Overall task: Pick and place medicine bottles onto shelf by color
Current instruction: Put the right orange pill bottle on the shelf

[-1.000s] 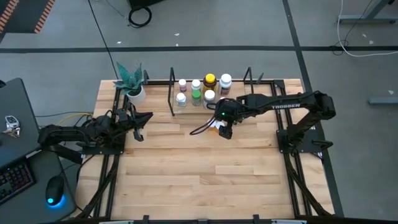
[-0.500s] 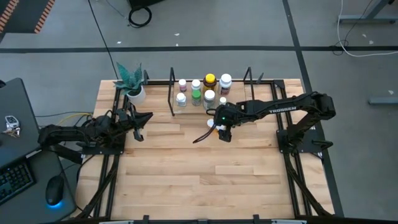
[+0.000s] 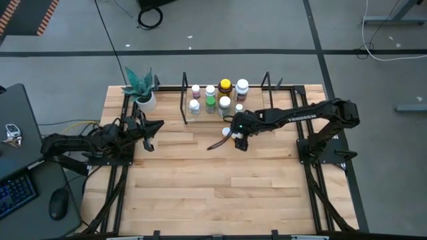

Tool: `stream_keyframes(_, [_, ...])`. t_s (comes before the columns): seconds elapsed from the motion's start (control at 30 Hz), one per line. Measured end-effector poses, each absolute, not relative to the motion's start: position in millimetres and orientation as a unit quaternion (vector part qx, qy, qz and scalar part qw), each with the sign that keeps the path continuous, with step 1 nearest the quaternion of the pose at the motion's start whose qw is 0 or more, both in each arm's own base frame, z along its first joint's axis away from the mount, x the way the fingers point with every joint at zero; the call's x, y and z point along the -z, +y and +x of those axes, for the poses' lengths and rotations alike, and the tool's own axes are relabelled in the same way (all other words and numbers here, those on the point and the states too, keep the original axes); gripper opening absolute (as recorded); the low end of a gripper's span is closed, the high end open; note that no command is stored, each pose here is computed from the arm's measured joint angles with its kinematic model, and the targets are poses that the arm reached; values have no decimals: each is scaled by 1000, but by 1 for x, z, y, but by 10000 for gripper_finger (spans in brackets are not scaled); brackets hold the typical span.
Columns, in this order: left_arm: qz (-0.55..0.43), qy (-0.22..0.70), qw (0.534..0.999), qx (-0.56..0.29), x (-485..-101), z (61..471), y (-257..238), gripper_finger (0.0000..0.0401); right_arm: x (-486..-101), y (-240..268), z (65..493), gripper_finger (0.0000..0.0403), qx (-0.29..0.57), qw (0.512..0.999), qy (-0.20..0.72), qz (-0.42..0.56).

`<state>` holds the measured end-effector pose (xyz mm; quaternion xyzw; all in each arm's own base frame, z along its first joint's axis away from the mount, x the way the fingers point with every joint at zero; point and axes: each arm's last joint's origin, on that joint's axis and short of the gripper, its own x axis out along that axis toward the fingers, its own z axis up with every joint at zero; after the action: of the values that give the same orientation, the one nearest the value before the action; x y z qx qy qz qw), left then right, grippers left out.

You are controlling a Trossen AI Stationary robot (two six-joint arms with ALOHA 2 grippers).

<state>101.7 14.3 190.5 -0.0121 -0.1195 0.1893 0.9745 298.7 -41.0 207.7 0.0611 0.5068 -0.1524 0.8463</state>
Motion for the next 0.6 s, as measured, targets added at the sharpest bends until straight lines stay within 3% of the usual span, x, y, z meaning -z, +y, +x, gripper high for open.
stream_keyframes(0.23, [-12, -120, 975, -189, -191, 102, 14, 29, -242, -51, 308, 352, 158, 838, 515, 87])
stream_keyframes(0.6, [-12, -119, 975, -189, -190, 102, 14, 40, -233, -59, 361, 350, 128, 760, 635, 52])
